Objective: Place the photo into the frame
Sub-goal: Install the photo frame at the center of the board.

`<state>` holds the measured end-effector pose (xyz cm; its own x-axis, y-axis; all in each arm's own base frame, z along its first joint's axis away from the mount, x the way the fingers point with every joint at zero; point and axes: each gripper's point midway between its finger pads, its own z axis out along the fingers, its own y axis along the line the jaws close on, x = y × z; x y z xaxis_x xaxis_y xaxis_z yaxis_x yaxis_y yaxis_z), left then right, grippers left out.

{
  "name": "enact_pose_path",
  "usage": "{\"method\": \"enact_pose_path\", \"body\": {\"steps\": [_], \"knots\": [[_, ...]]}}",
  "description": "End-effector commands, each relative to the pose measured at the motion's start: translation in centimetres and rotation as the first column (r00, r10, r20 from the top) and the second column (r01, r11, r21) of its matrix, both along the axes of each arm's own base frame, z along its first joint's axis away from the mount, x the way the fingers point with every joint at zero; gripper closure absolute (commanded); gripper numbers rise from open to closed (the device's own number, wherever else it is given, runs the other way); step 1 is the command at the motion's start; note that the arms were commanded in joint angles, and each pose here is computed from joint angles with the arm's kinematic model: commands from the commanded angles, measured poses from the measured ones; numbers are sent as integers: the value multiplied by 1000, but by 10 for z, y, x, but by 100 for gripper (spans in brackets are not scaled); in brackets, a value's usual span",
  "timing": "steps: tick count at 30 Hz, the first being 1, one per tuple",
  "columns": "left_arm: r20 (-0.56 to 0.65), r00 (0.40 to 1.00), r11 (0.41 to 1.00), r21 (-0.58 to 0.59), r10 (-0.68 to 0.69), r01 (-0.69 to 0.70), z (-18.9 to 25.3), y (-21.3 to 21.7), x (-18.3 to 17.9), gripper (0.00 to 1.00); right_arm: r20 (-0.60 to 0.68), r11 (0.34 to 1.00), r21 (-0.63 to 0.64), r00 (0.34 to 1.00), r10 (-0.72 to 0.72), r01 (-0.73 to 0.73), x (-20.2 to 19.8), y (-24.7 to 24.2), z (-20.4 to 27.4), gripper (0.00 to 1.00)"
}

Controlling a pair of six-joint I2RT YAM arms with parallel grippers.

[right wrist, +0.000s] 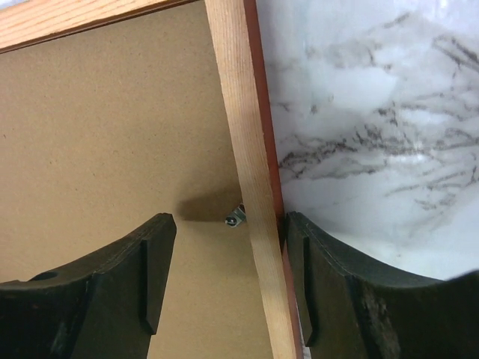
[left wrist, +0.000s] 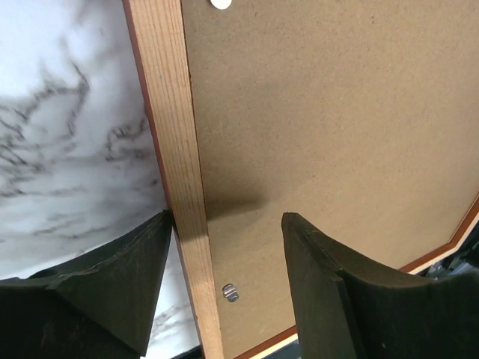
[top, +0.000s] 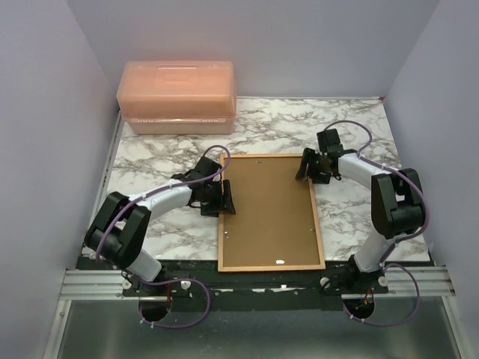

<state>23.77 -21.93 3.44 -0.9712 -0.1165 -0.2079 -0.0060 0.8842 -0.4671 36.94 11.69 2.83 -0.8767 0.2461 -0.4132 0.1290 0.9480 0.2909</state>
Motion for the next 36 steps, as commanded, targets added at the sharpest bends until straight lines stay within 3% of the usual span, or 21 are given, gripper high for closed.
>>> {"method": "enact_pose_path", "body": {"steps": [1, 7, 14, 20, 36], "knots": [[-85, 996, 1000, -30, -10, 8, -9, -5, -35, 38, -110, 995, 91, 993, 39, -29, -45, 16, -4, 33], [-68, 998, 999, 45, 15, -12, -10, 5, -25, 31, -105, 999, 41, 994, 1, 3, -54, 4, -6, 27], [-3, 996, 994, 73, 86, -86, 4, 14, 27, 29, -95, 999, 34, 995, -3, 6, -51, 3, -3, 23], [43, 993, 978, 177, 108, -114, 6, 25, 64, 29, -105, 999, 37, 994, 1, 3, -51, 5, -6, 23], [36, 995, 942, 322, 92, -99, -16, 24, 83, 37, -119, 999, 52, 993, 10, -4, -51, 8, -12, 23]]}}
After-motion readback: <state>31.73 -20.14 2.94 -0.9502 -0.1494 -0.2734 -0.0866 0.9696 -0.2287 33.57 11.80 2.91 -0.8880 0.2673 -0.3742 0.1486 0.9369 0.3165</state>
